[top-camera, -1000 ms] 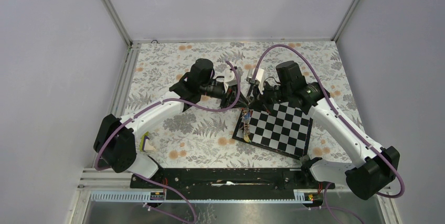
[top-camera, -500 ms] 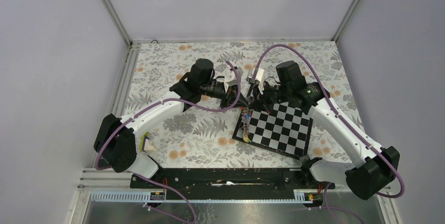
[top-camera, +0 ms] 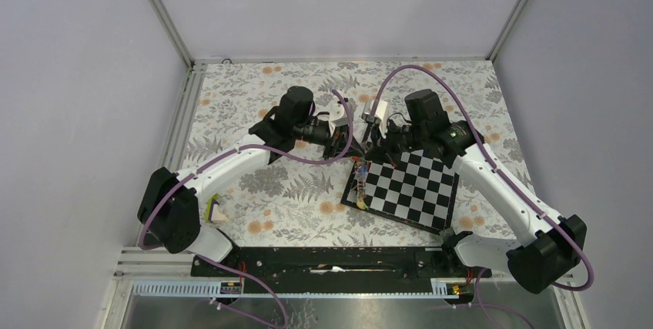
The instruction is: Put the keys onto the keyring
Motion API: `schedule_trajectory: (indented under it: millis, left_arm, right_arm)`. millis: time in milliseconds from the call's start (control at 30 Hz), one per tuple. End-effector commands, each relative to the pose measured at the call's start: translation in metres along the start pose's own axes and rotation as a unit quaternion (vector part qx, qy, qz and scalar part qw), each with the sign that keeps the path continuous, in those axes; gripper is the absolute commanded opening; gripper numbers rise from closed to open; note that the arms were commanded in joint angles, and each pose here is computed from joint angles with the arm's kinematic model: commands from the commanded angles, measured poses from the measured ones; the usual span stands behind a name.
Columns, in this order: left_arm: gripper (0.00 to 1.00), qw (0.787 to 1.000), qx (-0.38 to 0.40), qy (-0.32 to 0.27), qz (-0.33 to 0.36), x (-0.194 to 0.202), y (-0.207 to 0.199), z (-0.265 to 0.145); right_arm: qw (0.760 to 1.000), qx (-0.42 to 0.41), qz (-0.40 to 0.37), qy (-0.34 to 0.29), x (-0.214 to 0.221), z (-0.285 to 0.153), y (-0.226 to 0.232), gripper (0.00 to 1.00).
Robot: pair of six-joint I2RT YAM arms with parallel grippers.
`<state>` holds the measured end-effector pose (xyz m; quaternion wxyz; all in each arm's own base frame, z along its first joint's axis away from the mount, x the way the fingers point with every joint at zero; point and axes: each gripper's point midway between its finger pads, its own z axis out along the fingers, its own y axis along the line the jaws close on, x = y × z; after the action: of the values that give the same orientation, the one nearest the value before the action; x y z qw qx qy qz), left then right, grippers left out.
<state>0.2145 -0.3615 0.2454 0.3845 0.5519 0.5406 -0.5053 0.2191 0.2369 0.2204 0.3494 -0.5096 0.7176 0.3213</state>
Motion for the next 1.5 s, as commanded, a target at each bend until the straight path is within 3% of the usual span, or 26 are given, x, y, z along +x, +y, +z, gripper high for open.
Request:
schedule_trajectory:
  millis: [0,67,300,533,700,1467]
  left_arm:
    - [0.05,1.000,0.011,-0.007,0.015,-0.003,-0.002,0.002]
    - [0.00,1.000,0.012,-0.006,0.013,-0.002,-0.002,0.002]
    - [0.00,1.000,0.003,-0.014,0.015,-0.009,-0.005,-0.001]
    - [0.00,0.999,0.014,-0.040,-0.002,-0.030,-0.010,-0.007]
    - [0.00,0.998,0.020,-0.058,-0.021,-0.039,-0.013,-0.009]
    - [0.00,0.993,0.055,-0.098,-0.033,-0.048,-0.028,-0.018]
  right_arm:
    - [0.998,0.009,-0.034,-0.045,-0.034,-0.011,0.002,0.00]
    - [0.998,0.009,-0.033,-0.045,-0.034,-0.011,0.002,0.00]
    - [0.998,0.012,-0.034,-0.051,-0.034,-0.012,0.003,0.00]
    - [0.997,0.017,-0.043,-0.060,-0.027,-0.013,0.006,0.29]
    - [0.996,0.024,-0.055,-0.063,-0.023,-0.018,0.008,0.39]
    - [0.994,-0.002,-0.062,-0.087,-0.025,-0.019,0.015,0.32]
